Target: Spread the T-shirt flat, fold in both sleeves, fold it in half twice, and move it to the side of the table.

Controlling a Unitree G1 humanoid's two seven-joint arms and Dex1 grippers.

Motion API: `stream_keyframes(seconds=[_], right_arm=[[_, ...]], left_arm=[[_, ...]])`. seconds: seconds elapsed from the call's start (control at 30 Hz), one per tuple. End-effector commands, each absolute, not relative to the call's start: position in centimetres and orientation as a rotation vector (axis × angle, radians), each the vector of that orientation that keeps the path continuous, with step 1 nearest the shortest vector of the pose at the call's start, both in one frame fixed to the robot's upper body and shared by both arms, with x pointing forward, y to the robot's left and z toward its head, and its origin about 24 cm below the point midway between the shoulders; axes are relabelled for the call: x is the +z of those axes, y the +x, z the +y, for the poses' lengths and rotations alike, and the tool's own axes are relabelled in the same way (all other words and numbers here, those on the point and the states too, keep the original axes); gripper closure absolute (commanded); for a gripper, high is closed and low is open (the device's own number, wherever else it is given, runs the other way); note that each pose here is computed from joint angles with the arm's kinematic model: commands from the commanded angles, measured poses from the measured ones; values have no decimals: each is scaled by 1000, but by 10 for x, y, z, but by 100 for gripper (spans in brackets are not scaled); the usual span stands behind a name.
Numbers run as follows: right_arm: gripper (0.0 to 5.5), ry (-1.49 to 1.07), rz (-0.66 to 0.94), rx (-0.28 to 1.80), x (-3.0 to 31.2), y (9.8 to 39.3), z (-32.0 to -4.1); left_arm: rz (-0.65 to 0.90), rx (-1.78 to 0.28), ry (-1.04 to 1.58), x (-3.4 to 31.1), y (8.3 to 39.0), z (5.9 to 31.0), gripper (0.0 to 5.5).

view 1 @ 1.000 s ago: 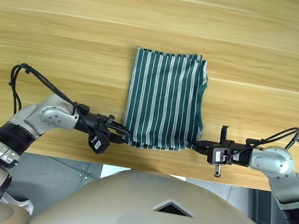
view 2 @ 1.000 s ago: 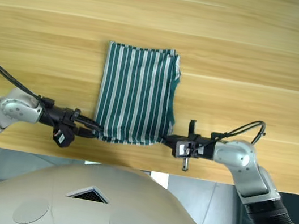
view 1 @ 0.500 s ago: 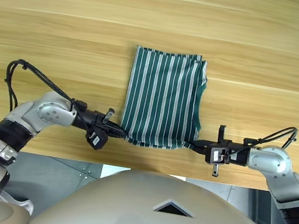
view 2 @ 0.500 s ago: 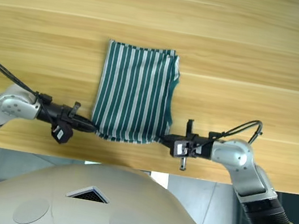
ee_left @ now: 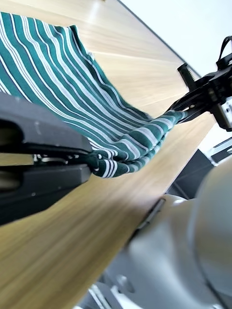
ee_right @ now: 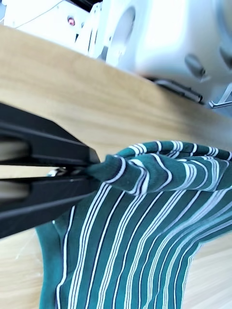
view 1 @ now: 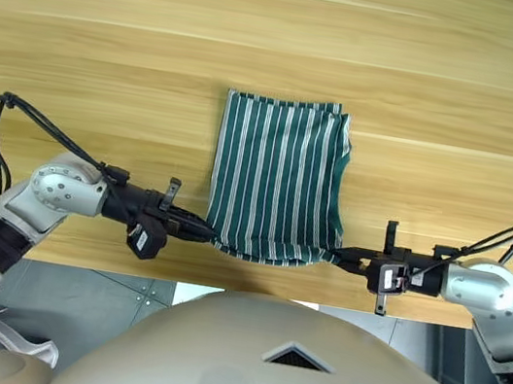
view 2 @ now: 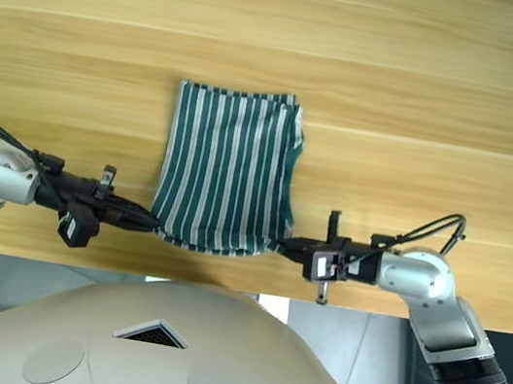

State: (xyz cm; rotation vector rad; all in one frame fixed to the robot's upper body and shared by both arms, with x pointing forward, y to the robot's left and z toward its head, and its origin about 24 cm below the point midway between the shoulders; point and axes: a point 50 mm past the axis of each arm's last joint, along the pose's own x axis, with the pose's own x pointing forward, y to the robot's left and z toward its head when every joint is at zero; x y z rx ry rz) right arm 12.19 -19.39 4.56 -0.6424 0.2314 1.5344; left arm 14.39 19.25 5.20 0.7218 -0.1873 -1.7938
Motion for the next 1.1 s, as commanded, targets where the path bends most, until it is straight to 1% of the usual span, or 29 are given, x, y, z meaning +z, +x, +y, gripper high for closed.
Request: stream_keyframes(seconds=[0.03,0.1,0.17,0.23,0.33,0.5,0.63,0.77,0.83,0.97,1.1], right_arm=[[545,-620,197,1567,54,116,-193],[545,-610,189,1576,54,114,-191],[545,-612,177,1564,56,116,-189],[545,-624,150,1521,59,126,-189],[545,-650,88,1429,68,149,-188],[545,-670,25,1347,81,176,-185],[545,-683,7,1274,85,200,-188],[545,-703,26,1204,78,222,-187],[545,-718,36,1158,73,235,-185],[545,-754,69,1095,61,254,-182],[545,-791,95,1041,49,270,-178]], left_arm=[[-176,-1839,648,58,134,195,540],[-163,-1847,617,56,132,196,540],[-153,-1819,593,55,137,196,540],[-156,-1757,549,56,149,196,540],[-162,-1667,525,57,168,200,540],[-216,-1575,444,68,186,207,540],[-218,-1493,395,67,199,217,540],[-183,-1403,401,57,220,220,540],[-140,-1354,411,48,232,220,540],[-49,-1290,430,29,247,218,540],[16,-1199,423,18,264,213,540]])
